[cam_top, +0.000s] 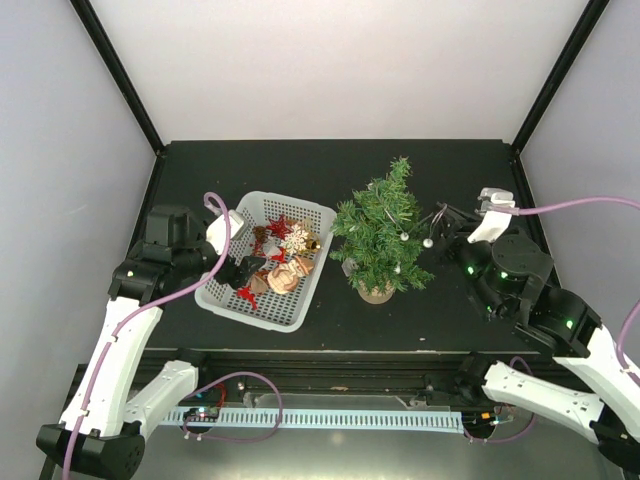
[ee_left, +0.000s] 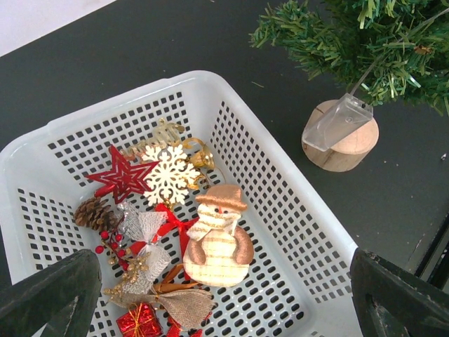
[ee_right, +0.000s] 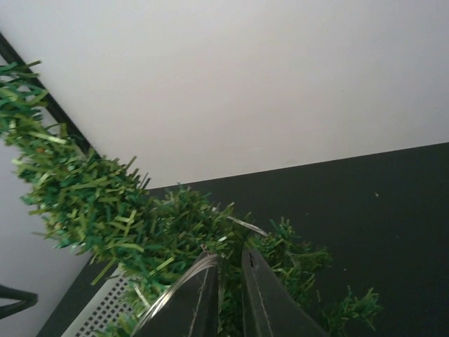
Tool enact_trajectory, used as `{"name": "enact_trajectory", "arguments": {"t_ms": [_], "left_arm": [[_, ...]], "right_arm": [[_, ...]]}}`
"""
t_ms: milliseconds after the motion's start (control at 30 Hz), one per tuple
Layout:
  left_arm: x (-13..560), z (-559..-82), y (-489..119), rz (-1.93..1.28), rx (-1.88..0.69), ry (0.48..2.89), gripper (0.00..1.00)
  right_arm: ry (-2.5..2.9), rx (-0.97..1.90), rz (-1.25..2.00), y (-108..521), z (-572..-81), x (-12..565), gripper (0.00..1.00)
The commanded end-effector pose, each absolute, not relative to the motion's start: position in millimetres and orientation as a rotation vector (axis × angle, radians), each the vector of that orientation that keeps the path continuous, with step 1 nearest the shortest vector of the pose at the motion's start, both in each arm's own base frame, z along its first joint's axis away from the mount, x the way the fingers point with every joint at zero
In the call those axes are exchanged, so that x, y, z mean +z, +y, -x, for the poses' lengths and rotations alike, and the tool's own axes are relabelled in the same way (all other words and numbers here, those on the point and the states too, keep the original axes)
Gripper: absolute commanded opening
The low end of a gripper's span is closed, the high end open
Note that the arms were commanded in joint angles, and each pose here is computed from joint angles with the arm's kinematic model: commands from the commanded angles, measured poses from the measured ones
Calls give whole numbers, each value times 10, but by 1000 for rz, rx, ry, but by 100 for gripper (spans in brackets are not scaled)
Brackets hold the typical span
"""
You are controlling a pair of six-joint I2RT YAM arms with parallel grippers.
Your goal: Decorate the small christmas tree
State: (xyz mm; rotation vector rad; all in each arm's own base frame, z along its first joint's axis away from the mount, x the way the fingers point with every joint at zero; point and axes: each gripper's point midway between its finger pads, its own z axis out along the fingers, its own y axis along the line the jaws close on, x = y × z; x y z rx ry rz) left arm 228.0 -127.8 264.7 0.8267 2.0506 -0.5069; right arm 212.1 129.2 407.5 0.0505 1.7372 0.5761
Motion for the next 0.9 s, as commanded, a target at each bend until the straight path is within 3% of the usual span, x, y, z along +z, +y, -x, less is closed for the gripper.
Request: {"name": "enact_trajectory", "arguments": {"t_ms": [0, 533, 867], "left_arm": [[2678, -2293, -1278, -813, -519, 2039, 97], [2678, -2304, -1277, -805, -530, 2044, 97], [2675, -2297, -1281, -808, -536, 2041, 97]], "right_arm": [[1712, 511, -159, 1119, -2184, 4161, 13], [1739, 545, -264, 1152, -2721, 4141, 24], [1770, 681, -225, 1210, -3101, 4192, 51]]}}
